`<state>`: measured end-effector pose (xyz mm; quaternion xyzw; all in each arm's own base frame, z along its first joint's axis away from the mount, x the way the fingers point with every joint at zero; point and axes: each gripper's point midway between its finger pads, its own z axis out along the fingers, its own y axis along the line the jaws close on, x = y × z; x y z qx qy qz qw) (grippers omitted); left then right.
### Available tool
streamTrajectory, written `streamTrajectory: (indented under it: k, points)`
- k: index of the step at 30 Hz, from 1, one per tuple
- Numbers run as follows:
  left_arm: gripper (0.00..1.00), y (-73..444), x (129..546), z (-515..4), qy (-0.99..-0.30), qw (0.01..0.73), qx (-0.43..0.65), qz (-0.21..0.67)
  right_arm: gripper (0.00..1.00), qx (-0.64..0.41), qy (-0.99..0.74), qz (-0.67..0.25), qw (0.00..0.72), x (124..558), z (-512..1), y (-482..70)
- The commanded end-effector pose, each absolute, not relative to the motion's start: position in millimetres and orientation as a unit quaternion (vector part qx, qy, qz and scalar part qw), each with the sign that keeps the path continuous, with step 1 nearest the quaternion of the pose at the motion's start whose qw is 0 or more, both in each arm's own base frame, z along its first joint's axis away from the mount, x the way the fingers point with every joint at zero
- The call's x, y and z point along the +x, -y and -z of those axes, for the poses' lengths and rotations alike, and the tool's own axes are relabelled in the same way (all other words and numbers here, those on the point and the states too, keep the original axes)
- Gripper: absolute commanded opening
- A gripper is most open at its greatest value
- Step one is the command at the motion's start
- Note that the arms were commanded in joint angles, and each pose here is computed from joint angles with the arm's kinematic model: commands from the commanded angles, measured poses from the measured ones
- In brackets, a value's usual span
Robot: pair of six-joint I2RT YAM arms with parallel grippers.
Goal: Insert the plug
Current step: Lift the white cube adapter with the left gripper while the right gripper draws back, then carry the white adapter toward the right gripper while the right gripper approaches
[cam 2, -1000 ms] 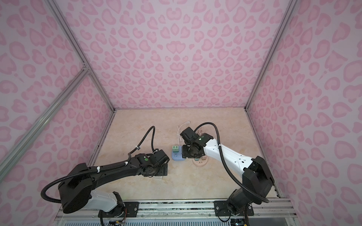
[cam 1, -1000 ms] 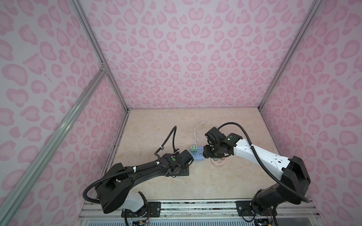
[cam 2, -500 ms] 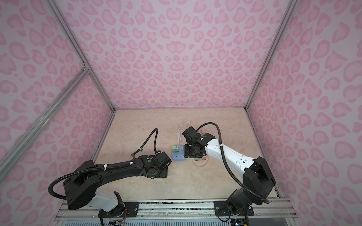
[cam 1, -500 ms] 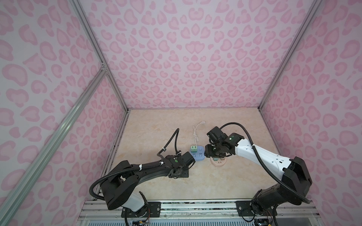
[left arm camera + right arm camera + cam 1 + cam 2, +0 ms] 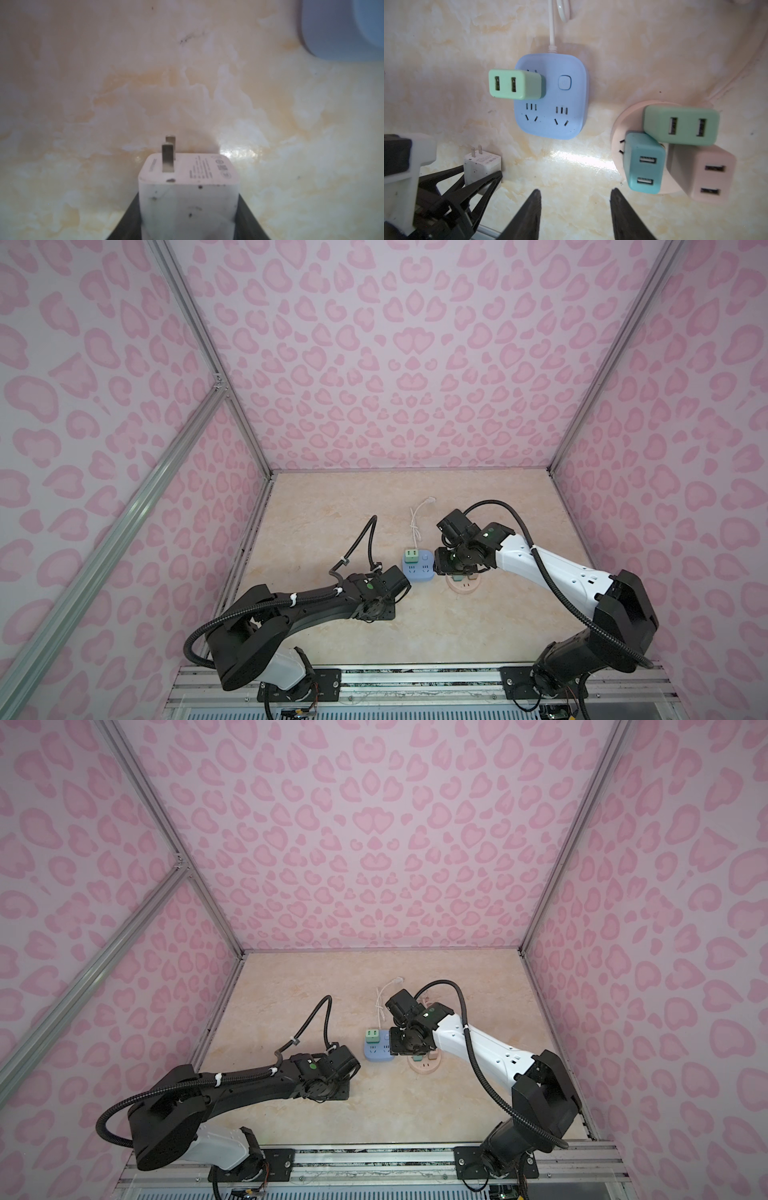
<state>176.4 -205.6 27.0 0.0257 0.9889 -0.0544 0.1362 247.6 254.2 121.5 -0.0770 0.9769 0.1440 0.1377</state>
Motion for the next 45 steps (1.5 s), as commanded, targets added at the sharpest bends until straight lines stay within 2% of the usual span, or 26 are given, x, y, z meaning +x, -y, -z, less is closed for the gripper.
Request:
streamTrajectory:
  k: [1, 5, 11, 14, 23, 33, 35, 40, 43, 45]
  points:
    - [0.03, 207.6, 185.8, -46.7, -0.978, 0.187, 0.041, 0.085, 0.50, -0.089, -0.971, -0.147, 0.165, 251.2, -124.6, -252.9]
    - [0.03, 221.0, 186.5, -92.3, -0.940, 0.270, 0.065, 0.199, 0.49, -0.100, -0.955, -0.191, 0.206, 252.5, -138.9, -260.7]
    - [0.03, 219.3, 169.6, -175.7, -0.838, 0.388, 0.085, 0.373, 0.47, -0.098, -0.919, -0.232, 0.303, 255.7, -170.1, -257.6]
    - [0.03, 204.4, 157.5, -211.0, -0.795, 0.427, 0.082, 0.423, 0.46, -0.106, -0.902, -0.230, 0.348, 253.9, -184.1, -253.3]
    - [0.04, 193.1, 126.8, -256.1, -0.767, 0.426, 0.134, 0.461, 0.45, -0.140, -0.885, -0.211, 0.390, 249.2, -204.9, -255.7]
    - [0.04, 220.7, 117.0, -250.6, -0.768, 0.381, 0.192, 0.477, 0.44, -0.167, -0.885, -0.221, 0.374, 244.4, -209.1, -272.6]
    - [0.04, 214.0, 130.8, -248.1, -0.784, 0.395, 0.154, 0.454, 0.44, -0.167, -0.887, -0.226, 0.366, 241.8, -209.9, -274.7]
    - [0.03, 163.6, 177.4, -267.4, -0.797, 0.460, -0.045, 0.388, 0.47, -0.148, -0.877, -0.252, 0.381, 235.3, -219.9, -273.9]
    - [0.03, 156.8, 189.1, -289.3, -0.796, 0.458, -0.103, 0.382, 0.53, -0.155, -0.860, -0.274, 0.402, 230.5, -226.4, -279.7]
    - [0.03, 156.7, 196.1, -299.8, -0.816, 0.439, -0.123, 0.356, 0.53, -0.155, -0.858, -0.276, 0.404, 230.7, -227.9, -282.2]
